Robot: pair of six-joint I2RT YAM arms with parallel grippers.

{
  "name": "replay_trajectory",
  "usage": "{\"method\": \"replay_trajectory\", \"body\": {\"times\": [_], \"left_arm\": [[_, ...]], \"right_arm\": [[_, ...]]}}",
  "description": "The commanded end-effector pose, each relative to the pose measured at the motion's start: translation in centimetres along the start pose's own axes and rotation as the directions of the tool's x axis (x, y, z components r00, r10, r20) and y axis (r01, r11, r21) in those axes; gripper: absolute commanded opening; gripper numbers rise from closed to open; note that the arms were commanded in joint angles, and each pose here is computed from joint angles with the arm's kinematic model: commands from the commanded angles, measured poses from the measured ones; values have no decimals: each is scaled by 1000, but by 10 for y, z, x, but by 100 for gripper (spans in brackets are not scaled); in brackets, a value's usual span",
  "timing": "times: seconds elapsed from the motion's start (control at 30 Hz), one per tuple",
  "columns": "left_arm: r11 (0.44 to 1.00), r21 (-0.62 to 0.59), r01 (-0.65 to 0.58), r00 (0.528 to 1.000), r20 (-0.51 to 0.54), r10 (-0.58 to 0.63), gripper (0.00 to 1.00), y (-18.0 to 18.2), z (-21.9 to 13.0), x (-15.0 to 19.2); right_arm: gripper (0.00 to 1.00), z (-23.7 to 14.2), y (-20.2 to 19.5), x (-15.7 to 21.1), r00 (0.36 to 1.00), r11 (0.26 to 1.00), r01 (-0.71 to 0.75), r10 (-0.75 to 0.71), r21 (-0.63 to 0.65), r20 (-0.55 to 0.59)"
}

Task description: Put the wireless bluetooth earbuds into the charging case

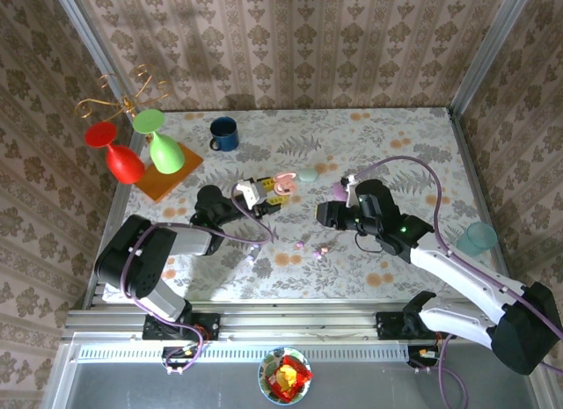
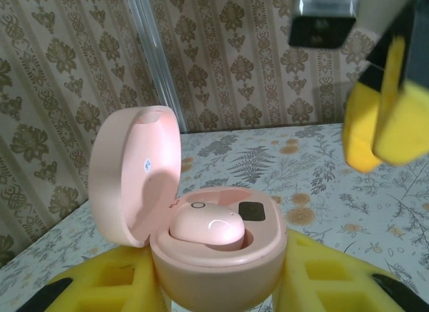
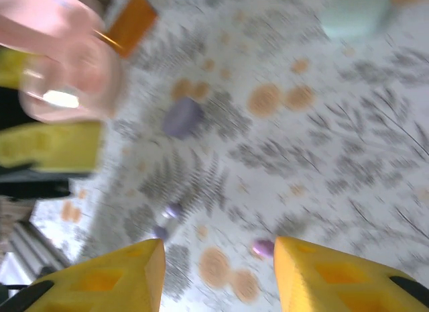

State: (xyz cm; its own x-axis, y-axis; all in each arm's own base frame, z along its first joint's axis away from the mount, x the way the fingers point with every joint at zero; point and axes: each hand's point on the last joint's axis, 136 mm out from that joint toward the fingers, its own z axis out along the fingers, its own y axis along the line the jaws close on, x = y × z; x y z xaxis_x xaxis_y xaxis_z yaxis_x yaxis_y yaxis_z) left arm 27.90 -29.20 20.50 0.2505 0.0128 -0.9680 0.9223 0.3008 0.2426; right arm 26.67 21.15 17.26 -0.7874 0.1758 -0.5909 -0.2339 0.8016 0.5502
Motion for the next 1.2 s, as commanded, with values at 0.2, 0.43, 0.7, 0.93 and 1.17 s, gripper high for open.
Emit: {"method": "replay_trajectory", "body": {"times": [0.2,0.43,0.7,0.93,1.17], "left_arm": [[1000,-8,-15,999,30,15,26,2,-6,-11],[1000,-7,-10,1000,30,10,26,2,-7,-11],[1000,-5,-19,999,37,19,26,1,-7,-15],[1000,-4,-14,999,32,15,26,0,-9,-12],[1000,-4,-21,999,35,21,26,0,-9,-14]], "right_arm": [[50,32,-59,75,935,939,-247,296,239,-197],[49,50,-67,97,907,921,-294,353,255,-231],[48,64,-67,105,898,923,-297,357,247,-258],[46,71,-66,110,889,921,-299,364,250,-277],[39,74,-64,105,895,926,-284,349,248,-277]]}}
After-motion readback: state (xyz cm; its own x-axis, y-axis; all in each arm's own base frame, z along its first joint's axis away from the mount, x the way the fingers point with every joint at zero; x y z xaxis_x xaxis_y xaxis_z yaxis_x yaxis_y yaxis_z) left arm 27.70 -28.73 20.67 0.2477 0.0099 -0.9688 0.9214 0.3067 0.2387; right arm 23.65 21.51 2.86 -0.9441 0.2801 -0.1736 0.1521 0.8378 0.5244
